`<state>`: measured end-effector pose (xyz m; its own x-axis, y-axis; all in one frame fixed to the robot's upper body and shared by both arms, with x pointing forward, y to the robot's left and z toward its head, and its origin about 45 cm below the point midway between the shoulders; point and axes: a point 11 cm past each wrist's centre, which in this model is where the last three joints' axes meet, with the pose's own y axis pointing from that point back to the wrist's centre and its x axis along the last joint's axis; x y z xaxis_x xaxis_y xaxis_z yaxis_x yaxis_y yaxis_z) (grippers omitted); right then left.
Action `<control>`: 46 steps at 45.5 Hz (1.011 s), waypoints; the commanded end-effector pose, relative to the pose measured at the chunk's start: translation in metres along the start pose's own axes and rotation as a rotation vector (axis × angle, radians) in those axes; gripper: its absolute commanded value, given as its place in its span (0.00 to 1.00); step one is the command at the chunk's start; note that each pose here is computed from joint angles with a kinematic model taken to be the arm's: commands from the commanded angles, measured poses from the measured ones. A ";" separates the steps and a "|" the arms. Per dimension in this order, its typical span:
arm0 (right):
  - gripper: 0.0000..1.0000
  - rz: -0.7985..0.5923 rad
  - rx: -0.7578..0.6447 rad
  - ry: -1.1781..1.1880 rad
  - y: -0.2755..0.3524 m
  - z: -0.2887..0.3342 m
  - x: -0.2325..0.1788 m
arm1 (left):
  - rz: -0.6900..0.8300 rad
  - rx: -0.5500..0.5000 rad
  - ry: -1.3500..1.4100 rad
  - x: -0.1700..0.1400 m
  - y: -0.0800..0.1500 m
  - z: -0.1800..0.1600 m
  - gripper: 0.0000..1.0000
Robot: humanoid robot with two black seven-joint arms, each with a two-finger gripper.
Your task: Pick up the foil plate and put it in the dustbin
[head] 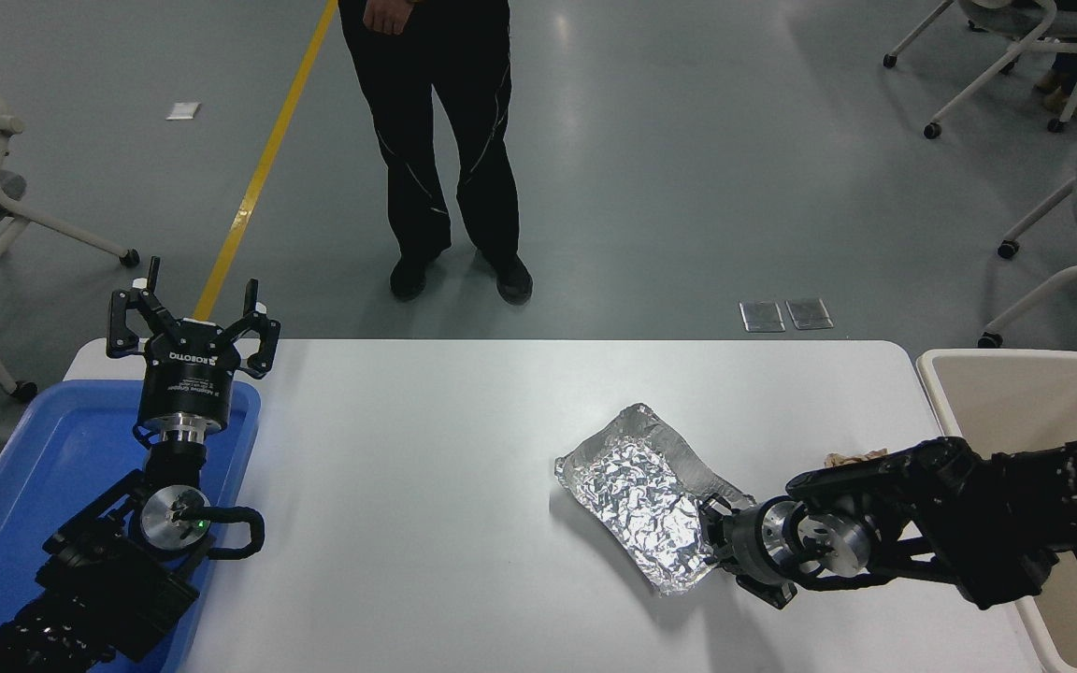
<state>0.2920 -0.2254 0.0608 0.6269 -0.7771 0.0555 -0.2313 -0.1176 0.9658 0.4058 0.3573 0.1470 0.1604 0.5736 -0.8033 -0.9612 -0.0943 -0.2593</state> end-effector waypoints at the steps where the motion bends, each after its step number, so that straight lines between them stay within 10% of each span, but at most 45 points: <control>1: 0.00 0.028 0.006 0.069 0.020 -0.004 0.020 | -0.001 -0.001 0.001 -0.001 -0.001 0.000 0.99; 38: 0.00 -0.184 0.035 0.549 0.312 -0.007 0.098 | 0.000 -0.001 0.001 0.000 0.000 0.000 0.99; 46: 0.00 -0.050 0.116 0.594 0.359 -0.030 0.105 | 0.000 0.001 0.000 0.000 0.000 0.000 0.99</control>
<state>0.3022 -0.3316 0.3447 0.9313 -0.3563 0.0759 -0.1587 -0.2092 0.9649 0.4058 0.3571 0.1470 0.1608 0.5732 -0.8035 -0.9612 -0.0941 -0.2594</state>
